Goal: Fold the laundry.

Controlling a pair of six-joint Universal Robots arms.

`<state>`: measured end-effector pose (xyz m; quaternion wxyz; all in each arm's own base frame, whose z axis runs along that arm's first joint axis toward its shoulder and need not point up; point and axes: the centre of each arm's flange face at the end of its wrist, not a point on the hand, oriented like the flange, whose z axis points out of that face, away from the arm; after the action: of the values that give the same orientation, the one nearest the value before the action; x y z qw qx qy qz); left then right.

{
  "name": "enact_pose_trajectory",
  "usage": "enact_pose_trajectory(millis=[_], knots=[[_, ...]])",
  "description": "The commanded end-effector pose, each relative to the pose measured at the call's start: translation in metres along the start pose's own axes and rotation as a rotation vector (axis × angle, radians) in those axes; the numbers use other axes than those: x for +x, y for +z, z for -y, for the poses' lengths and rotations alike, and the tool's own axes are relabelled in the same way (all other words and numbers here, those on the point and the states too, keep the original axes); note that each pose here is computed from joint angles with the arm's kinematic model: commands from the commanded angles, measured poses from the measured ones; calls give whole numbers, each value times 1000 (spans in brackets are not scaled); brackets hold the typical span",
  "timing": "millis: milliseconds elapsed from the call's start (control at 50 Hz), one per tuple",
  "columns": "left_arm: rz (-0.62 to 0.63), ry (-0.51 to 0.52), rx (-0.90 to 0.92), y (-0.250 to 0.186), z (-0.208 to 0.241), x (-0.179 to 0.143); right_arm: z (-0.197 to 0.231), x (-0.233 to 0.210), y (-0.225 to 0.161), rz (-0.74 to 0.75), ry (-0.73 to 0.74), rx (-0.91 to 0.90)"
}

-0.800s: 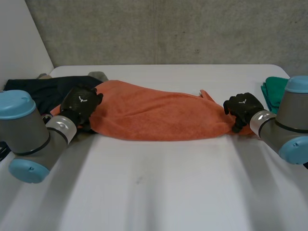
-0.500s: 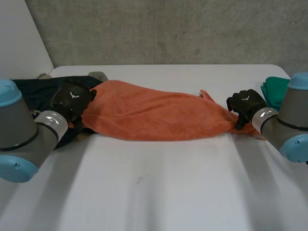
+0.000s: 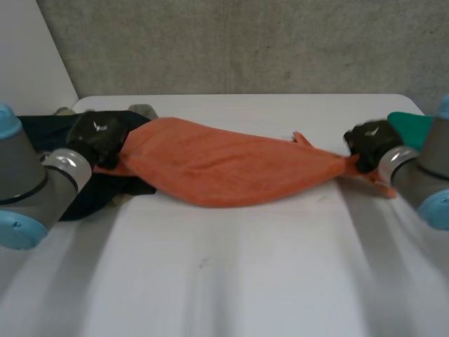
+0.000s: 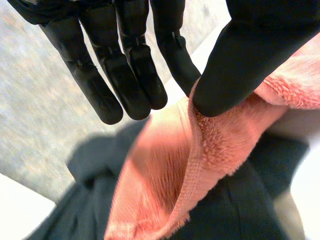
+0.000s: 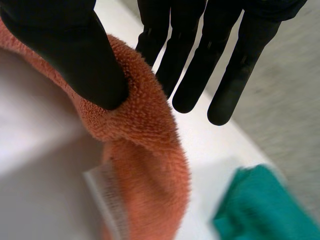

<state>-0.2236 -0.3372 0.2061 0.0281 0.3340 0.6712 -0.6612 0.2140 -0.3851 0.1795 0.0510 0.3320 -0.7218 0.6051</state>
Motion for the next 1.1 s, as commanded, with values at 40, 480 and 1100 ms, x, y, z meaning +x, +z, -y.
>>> enact_pose_trajectory(millis=[40,480,1100], knots=[[62,-120,262,-57,97,-22,78,77,-56,-183,-28,154],[-84,-243,132,-67,95,14,65,18,36,-109,-86,291],[-71,-238,105,-75,102,14,2,-18,-57,163,70,-220]])
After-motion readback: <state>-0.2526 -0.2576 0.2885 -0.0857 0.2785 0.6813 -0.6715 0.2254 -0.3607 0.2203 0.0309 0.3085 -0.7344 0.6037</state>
